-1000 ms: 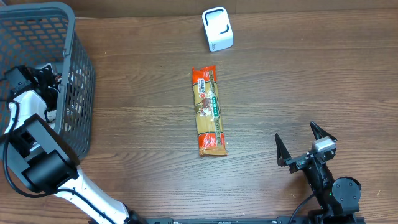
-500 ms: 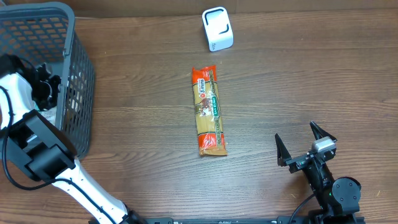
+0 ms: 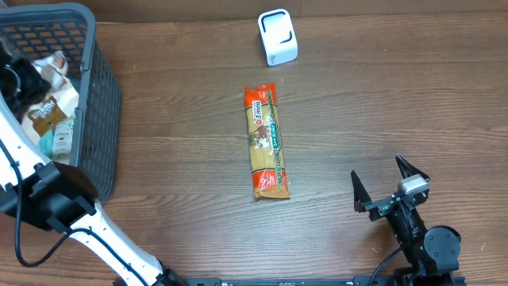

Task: Scan the item barcode
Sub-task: 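Lift the mushroom bag out and set it on the spaghetti pack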

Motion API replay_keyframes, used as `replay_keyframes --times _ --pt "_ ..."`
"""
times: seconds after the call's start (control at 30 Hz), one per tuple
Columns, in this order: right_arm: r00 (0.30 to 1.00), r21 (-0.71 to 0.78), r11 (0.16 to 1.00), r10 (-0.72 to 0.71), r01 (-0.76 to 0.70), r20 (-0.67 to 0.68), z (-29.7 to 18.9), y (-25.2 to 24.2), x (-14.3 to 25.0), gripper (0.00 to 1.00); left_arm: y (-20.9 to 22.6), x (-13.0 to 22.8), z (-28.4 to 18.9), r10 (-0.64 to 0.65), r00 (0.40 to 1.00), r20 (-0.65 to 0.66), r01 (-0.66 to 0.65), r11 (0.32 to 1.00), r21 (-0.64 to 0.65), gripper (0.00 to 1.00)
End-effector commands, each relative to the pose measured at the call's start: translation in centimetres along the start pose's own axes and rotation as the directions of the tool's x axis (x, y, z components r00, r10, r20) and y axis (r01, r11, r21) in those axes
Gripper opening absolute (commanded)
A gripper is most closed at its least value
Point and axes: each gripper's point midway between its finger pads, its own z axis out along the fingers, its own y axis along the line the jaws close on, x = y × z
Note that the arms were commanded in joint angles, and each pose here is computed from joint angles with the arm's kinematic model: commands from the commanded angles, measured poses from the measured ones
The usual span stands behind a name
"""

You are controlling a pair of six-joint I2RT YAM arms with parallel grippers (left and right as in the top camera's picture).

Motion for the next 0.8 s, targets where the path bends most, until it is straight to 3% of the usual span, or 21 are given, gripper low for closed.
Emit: replay_keyframes --times 0.0,0.1,0.23,0.43,0.57,0.77 --pt "1.0 -0.007 1.0 0.003 -0.003 0.002 0.0 0.2 0.2 1.0 -1.1 -2.1 -6.2 -0.007 0.988 0.157 0.007 1.0 0.003 0.04" --pt "1.0 -0.007 1.0 0.002 -0.002 0.003 0.0 0.2 0.2 1.0 -2.4 -2.9 -10.9 0.013 0.963 0.27 -0.021 0.999 0.026 0.04" --pt "1.0 -0.007 1.0 0.003 -0.003 0.002 0.0 0.2 0.2 1.0 -6.2 -2.8 -17.4 0.042 0.913 0.406 -0.114 0.981 0.156 0.04" --pt "1.0 -0.007 1.0 0.003 -0.003 0.002 0.0 0.2 0.2 1.0 -13.6 1.6 -24.8 0.13 0.863 0.488 -0.333 0.873 0.356 0.04" --pt "1.0 -0.007 1.0 0.003 -0.003 0.002 0.0 0.2 0.2 1.0 -17.3 6.1 -25.5 0.28 0.846 0.453 -0.464 0.806 0.368 0.04" --pt "1.0 -0.007 1.0 0.003 -0.003 0.002 0.0 0.2 0.2 1.0 -23.0 10.3 -22.0 0.423 0.847 0.323 -0.53 0.73 0.432 0.04"
